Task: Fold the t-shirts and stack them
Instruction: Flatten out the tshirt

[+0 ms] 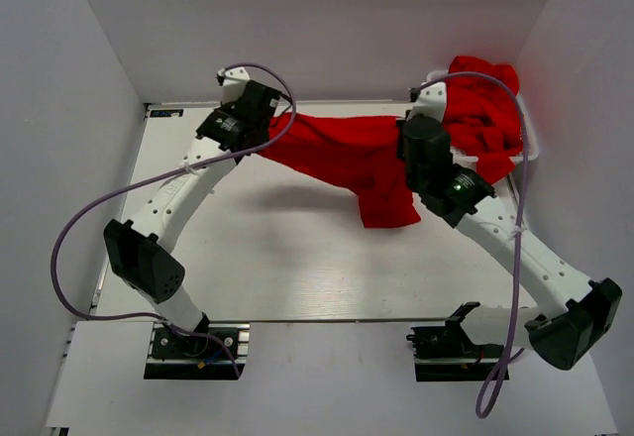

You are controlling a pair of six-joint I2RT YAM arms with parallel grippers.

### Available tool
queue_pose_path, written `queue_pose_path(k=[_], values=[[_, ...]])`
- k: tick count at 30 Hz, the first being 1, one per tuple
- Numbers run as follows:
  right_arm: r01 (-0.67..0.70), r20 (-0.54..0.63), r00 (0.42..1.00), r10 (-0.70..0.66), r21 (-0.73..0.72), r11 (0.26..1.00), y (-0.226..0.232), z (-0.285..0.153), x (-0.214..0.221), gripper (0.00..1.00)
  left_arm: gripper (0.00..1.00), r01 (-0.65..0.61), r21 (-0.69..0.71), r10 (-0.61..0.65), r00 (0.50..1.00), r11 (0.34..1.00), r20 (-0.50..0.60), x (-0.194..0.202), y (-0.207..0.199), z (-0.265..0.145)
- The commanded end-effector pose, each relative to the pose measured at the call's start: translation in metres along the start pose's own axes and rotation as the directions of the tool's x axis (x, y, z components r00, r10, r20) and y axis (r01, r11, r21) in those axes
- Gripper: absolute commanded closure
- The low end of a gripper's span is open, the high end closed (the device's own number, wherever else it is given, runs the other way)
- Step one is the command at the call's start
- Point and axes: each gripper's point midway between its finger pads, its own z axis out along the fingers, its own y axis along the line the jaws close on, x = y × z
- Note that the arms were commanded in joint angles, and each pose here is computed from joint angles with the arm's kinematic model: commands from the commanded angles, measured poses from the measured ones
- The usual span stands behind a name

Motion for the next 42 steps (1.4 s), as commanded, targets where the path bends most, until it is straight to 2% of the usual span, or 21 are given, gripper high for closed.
queue_pose_path(k=[1,6,11,12,14,18,19,20,22,25,26,30,34,36,39,42], values=[[-0.035,0.155,0.988,0.008,0.172,0.984,-0.056,-0.02,-0.062,1.0,1.0,-0.009,-0.097,0.021,0.992,0.995,0.127,-0.055,0.046,-0.019],[-0.087,0.248,0.968,0.025,0.245,0.966,-0.098,-0.043,-0.096,1.0,1.0,0.038,-0.105,-0.013,0.972,0.994,0.233,-0.103,0.071,-0.028],[-0.088,0.331,0.944,0.015,0.205,0.975,-0.11,-0.063,-0.134,1.0,1.0,0.061,-0.103,-0.023,0.941,0.993,0.338,-0.152,0.089,-0.052],[-0.08,0.339,0.941,0.013,0.185,0.979,-0.108,-0.065,-0.14,1.0,1.0,0.099,-0.091,-0.057,0.921,0.991,0.385,-0.171,0.096,-0.063],[-0.051,0.366,0.931,-0.003,0.136,0.989,-0.104,-0.074,-0.164,1.0,1.0,0.088,-0.076,-0.047,0.901,0.993,0.432,-0.191,0.101,-0.078],[0.007,0.438,0.899,-0.021,0.034,0.999,-0.097,-0.099,-0.209,1.0,1.0,0.145,-0.033,-0.099,0.806,0.989,0.584,-0.242,0.132,-0.132],[0.014,0.478,0.878,-0.02,0.018,1.0,-0.102,-0.116,-0.229,1.0,1.0,0.181,-0.012,-0.133,0.764,0.983,0.632,-0.256,0.141,-0.147],[0.056,0.494,0.869,-0.031,-0.036,0.998,-0.094,-0.122,-0.235,1.0,1.0,0.17,-0.028,-0.11,0.746,0.985,0.657,-0.263,0.15,-0.158],[0.055,0.535,0.844,-0.02,-0.05,0.997,-0.102,-0.143,-0.252,1.0,1.0,0.22,-0.005,-0.149,0.68,0.976,0.718,-0.276,0.169,-0.19],[0.086,0.596,0.803,-0.005,-0.107,0.99,-0.103,-0.169,-0.266,1.0,1.0,0.224,-0.024,-0.129,0.642,0.974,0.756,-0.282,0.192,-0.214],[0.097,0.594,0.804,-0.005,-0.122,0.988,-0.102,-0.173,-0.264,1.0,1.0,0.236,-0.008,-0.144,0.619,0.972,0.772,-0.286,0.199,-0.225],[0.152,0.627,0.778,0.047,-0.259,0.954,-0.089,-0.202,-0.262,1.0,1.0,0.248,0.0,-0.149,0.582,0.969,0.8,-0.289,0.218,-0.246],[0.144,0.606,0.792,0.066,-0.292,0.945,-0.079,-0.193,-0.249,1.0,1.0,0.234,-0.026,-0.124,0.603,0.972,0.788,-0.285,0.213,-0.236],[0.13,0.567,0.822,0.047,-0.268,0.955,-0.073,-0.17,-0.238,1.0,1.0,0.231,-0.052,-0.107,0.626,0.972,0.773,-0.281,0.205,-0.223],[0.133,0.469,0.883,-0.002,-0.246,0.96,-0.054,-0.124,-0.206,1.0,1.0,0.203,-0.1,-0.068,0.683,0.974,0.727,-0.267,0.184,-0.19],[0.117,0.336,0.941,-0.052,-0.176,0.977,-0.041,-0.069,-0.159,1.0,1.0,0.14,-0.138,-0.023,0.78,0.981,0.625,-0.237,0.148,-0.13]])
